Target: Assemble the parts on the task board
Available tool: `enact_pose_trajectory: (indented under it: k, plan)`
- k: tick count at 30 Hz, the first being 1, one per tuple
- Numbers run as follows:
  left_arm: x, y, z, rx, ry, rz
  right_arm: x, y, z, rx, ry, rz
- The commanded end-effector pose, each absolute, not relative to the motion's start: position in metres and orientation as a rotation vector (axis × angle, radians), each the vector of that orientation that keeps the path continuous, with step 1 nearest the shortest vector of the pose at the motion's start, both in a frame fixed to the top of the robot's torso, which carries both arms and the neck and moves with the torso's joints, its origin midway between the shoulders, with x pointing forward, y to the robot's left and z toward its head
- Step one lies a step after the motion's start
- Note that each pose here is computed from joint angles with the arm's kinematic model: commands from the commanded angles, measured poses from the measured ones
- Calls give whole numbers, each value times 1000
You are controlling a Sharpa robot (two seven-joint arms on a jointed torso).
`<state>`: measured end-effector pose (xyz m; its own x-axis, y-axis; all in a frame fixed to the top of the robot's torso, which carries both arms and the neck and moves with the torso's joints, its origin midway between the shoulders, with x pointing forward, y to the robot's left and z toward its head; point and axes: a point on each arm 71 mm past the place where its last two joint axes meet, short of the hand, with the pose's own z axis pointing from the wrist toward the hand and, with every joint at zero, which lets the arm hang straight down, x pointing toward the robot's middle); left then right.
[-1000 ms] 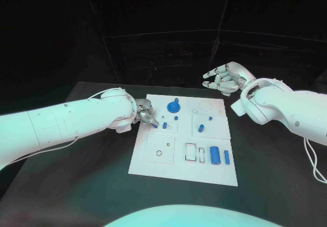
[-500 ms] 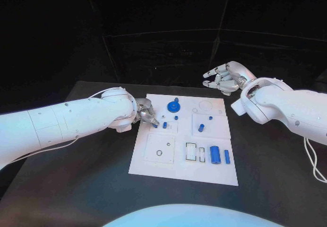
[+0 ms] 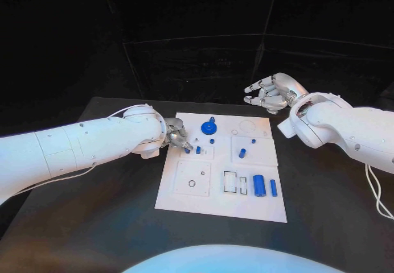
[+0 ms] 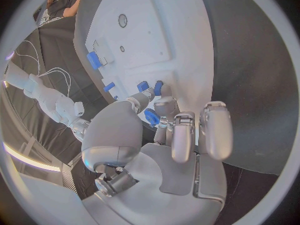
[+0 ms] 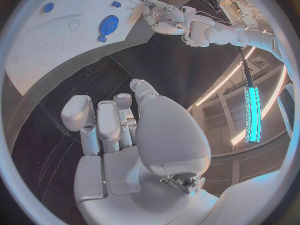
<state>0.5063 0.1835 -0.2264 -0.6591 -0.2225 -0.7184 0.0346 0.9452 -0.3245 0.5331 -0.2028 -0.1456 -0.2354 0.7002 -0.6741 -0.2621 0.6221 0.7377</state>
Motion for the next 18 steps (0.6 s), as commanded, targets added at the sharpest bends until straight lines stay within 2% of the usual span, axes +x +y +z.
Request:
enact_pose_trajectory:
  k: [1,18]
  plan:
    - [505,183,-229,-123,2282,-380,533,-202,-144,380,1557,943]
    - [511,185,-228,-138,2278,-357,533,-201,-144,375,1561,961]
